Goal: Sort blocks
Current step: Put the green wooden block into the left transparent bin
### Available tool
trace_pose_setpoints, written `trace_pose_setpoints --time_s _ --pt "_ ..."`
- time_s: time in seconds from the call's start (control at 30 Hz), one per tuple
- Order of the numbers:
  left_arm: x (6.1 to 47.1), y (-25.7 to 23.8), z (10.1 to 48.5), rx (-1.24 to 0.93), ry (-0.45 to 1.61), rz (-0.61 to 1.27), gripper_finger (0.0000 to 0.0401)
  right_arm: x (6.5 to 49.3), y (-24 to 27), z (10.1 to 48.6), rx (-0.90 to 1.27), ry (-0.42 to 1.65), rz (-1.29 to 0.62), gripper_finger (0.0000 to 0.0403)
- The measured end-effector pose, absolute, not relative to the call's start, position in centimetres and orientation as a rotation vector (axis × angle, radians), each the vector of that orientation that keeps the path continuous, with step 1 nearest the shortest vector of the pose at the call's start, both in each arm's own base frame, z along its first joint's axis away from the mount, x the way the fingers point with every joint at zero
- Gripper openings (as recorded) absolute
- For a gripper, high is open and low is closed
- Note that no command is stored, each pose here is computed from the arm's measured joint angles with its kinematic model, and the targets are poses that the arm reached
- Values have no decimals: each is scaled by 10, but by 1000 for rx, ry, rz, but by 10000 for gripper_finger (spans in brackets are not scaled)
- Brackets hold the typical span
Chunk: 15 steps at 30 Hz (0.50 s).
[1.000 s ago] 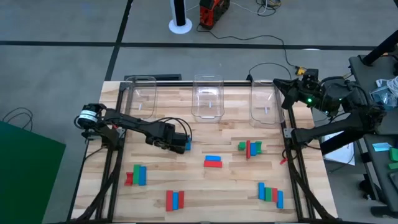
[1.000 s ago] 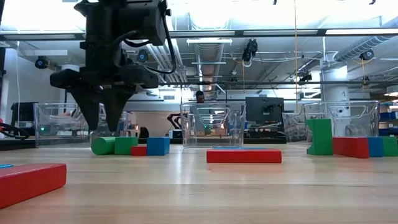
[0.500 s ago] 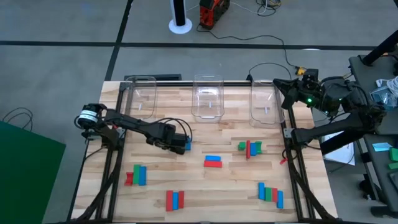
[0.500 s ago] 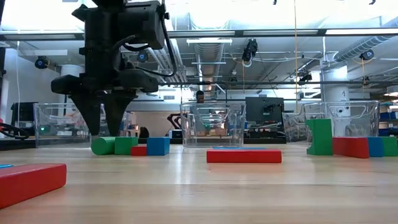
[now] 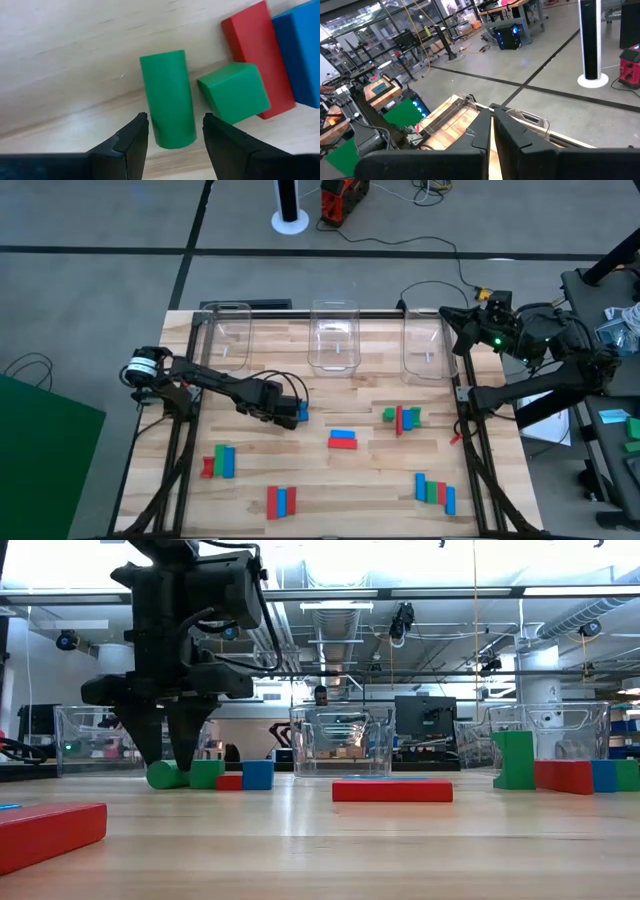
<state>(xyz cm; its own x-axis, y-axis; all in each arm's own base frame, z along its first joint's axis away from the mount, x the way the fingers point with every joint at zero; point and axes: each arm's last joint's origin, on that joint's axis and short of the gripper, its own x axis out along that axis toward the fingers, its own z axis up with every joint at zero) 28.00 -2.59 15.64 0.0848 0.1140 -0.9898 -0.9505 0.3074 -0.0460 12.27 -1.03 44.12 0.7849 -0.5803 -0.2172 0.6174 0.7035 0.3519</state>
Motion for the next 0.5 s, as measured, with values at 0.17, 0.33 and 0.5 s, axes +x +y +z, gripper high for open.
trace_pose_setpoints --time_s 0.17,0.33,0.5 --pt "277 -26 150 -935 1197 985 156 123 -10 441 424 93 -667 13" --pt "274 -26 143 -953 1195 982 155 123 -10 441 425 92 -667 13" --pt "272 -26 140 -957 1202 982 155 123 -10 441 425 92 -667 13"
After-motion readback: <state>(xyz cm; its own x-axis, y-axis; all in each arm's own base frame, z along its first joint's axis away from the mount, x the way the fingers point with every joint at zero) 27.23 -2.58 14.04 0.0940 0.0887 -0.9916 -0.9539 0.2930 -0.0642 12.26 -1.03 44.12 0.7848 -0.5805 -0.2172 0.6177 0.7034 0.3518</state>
